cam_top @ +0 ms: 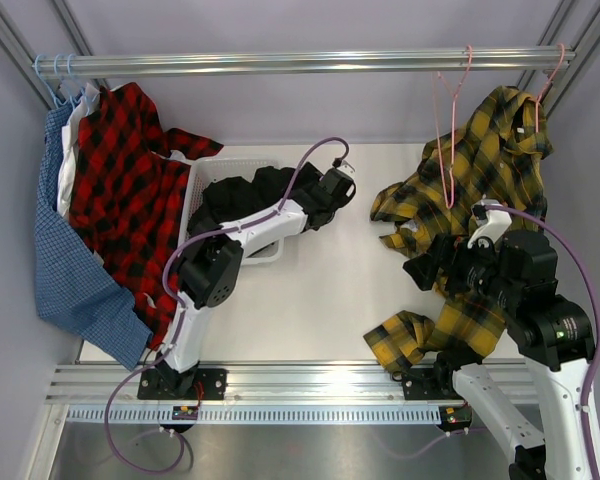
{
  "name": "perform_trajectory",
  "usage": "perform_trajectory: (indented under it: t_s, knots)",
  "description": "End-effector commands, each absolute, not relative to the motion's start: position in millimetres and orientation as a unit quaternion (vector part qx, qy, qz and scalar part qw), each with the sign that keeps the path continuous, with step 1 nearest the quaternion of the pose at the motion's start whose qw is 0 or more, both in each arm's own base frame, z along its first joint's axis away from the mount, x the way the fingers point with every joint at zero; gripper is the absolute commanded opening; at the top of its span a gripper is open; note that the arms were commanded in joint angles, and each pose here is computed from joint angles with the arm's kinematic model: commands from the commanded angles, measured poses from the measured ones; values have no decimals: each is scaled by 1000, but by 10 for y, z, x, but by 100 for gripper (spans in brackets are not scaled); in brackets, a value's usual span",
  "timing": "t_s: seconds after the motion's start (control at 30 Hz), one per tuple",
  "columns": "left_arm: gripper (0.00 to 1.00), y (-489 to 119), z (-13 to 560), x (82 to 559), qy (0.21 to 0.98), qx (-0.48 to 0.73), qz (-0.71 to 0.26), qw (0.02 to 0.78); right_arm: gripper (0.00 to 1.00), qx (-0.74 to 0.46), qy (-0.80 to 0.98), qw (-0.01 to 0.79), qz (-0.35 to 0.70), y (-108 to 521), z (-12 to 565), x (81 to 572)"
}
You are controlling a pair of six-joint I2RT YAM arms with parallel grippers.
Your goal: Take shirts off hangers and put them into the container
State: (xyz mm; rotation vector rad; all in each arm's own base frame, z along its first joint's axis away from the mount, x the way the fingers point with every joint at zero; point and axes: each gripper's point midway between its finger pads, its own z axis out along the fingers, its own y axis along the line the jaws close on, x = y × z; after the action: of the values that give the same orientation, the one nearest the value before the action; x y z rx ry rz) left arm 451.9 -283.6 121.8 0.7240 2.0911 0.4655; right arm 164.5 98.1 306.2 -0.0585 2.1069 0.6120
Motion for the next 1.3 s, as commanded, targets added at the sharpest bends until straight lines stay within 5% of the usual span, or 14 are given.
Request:
perform_trajectory:
  t_s: [0.0,0.07,0.17,0.2,0.33,0.43,0.6,1.0,1.2,1.27]
  knots:
    - [99,-2768,1496,4818,797,287,254,467,100,-28,854,459,241,949,3095,1576]
    - [93,-2723,1410,4889,796,283,271,462,99,-27,855,459,240,943,3096,1571]
    - [64,-2633,1499,4930,792,261,290,470,99,-25,856,458,238,931,3090,1552]
    - [46,-2608,1574,4927,790,252,293,476,100,-25,856,459,237,924,3097,1547]
    - [14,-2443,2069,4854,781,202,285,518,99,-23,856,462,233,904,3096,1528]
    - [6,-2156,2399,4742,783,158,288,529,99,-22,856,461,233,906,3095,1536]
    - [4,-1502,2285,4667,816,69,274,505,100,-24,853,466,234,909,3136,1552]
    - [9,-901,532,4379,939,-8,169,300,100,-20,854,466,230,910,3135,1618]
    - [30,-962,305,4351,957,8,143,252,99,-17,853,471,227,897,3175,1650]
    - [49,-967,316,4306,961,10,135,240,99,-17,851,477,218,869,3230,1673]
